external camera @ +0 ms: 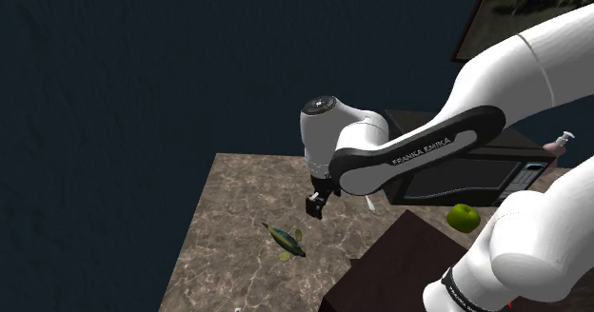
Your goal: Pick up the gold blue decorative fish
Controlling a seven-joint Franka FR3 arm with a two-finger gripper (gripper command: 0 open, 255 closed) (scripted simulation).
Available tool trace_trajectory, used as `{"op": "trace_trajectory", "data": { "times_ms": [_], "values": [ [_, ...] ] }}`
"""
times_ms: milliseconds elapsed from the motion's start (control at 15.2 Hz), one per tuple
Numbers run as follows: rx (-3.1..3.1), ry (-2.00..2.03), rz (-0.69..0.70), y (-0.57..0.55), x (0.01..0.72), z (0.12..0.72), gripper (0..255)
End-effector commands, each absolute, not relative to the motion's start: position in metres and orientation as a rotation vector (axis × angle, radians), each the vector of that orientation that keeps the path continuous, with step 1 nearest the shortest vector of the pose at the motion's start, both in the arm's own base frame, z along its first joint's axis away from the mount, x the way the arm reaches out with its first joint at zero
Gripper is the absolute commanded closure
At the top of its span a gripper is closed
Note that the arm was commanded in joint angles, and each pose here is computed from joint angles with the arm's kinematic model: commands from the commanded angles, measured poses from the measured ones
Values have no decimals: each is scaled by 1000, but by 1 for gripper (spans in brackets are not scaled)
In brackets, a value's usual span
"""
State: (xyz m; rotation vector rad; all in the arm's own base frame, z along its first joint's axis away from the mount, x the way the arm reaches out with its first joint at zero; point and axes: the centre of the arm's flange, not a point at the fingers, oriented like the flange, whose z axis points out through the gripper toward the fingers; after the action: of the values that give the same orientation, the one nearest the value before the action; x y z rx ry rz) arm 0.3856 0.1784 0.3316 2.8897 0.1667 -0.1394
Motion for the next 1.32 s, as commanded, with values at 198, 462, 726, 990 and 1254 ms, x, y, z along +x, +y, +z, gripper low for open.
{"op": "trace_trajectory", "data": {
  "times_ms": [198, 462, 726, 990, 1254],
  "values": [
    [2843, 172, -96, 217, 410, 281, 0],
    [2804, 177, -64, 245, 430, 238, 0],
    [2765, 182, -33, 273, 451, 195, 0],
    [2748, 184, -20, 284, 460, 165, 0],
    [2748, 184, -20, 284, 460, 144, 0]
  ]
}}
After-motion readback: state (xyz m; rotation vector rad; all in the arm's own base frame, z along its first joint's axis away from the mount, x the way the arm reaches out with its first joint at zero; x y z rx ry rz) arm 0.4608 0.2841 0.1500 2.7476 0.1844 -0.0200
